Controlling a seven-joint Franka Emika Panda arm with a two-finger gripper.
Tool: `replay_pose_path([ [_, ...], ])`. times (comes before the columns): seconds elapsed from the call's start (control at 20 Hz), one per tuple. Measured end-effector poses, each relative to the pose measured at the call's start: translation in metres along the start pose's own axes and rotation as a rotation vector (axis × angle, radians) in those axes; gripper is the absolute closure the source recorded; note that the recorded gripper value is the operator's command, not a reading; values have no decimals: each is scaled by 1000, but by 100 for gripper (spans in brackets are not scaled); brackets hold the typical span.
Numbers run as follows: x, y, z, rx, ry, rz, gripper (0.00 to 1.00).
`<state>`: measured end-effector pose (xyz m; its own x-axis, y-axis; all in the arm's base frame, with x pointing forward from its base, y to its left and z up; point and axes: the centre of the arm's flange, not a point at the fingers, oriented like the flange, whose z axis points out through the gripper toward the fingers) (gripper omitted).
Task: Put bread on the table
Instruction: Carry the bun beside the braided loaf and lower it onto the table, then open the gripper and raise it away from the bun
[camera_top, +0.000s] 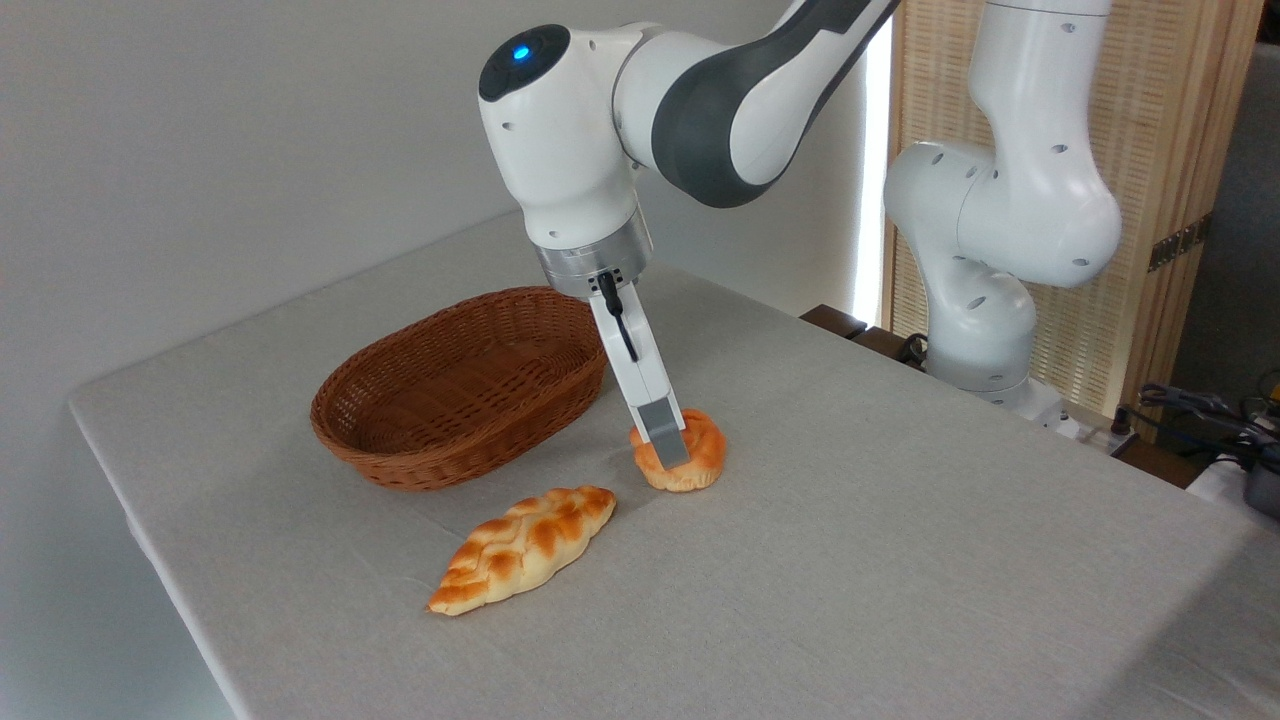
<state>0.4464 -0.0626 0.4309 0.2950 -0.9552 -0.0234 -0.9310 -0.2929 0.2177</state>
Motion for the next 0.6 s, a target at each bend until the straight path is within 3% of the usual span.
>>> replay_pose_path([
  [0.35,0,0,-4,7,3,0,0],
  [0.6,-7,-10,-46,79,58,-61,0],
])
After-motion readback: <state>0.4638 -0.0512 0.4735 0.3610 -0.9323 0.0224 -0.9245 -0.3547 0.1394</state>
